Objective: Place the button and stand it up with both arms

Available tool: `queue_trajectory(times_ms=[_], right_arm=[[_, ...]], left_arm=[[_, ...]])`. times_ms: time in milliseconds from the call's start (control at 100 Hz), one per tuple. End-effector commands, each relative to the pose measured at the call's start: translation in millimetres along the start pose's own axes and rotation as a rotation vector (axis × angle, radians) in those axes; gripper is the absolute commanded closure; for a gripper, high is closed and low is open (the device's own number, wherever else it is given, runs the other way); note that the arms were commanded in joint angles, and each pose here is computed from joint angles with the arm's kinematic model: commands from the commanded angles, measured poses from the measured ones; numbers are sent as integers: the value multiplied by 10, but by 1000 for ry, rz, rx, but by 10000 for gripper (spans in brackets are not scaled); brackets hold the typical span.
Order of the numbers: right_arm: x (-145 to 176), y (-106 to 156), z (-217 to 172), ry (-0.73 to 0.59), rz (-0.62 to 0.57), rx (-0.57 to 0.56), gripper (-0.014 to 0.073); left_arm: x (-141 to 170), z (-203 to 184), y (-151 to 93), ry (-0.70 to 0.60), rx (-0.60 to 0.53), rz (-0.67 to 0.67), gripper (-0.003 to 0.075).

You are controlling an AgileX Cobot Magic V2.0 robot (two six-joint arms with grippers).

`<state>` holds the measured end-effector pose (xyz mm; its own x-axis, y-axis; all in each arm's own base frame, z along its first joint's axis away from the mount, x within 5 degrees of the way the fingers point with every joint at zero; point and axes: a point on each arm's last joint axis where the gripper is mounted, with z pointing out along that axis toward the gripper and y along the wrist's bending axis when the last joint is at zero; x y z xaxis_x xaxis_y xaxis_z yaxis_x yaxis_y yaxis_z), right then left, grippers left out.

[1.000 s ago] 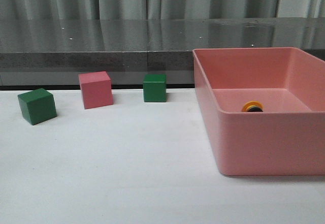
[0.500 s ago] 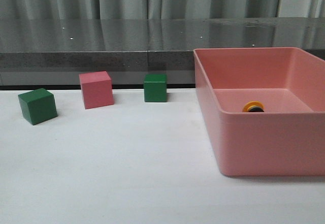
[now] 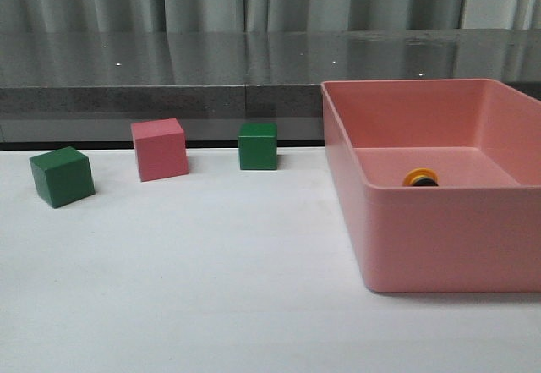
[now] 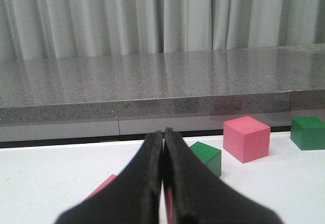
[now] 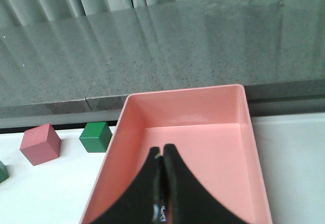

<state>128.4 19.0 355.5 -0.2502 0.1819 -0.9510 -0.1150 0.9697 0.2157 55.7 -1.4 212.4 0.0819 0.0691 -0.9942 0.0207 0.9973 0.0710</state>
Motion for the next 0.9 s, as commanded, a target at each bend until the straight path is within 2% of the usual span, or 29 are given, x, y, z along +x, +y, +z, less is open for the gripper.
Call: queue_trajectory(times_ms=[0,130,300,390,560,630,700,890], right_arm=[[-234,15,248,-49,9,6,657],[-239,-11,750,76,-10,28,657],[-105,91,1353,228,-136,-15,619],[10,160,1616,291,-170,-39,503],[241,155,1964,390,-173,-35,97],[345,133,2065,422,-172,-29,-18],[464,120,2152,466,-173,-26,-59],[818,60,2373,590,-172,-12,-58]], left_arm=[[64,-14,-7,-61,-2,-8,740],[64,-14,-7,-61,-2,-8,740],[64,-14,-7,-61,-2,-8,740],[64,-14,-7,-61,-2,-8,740],[64,-14,-7,-61,-2,-8,740],[64,-14,-7,-61,-2,-8,740],[64,-14,-7,-61,-2,-8,740],[64,-14,-7,-61,-2,-8,740]])
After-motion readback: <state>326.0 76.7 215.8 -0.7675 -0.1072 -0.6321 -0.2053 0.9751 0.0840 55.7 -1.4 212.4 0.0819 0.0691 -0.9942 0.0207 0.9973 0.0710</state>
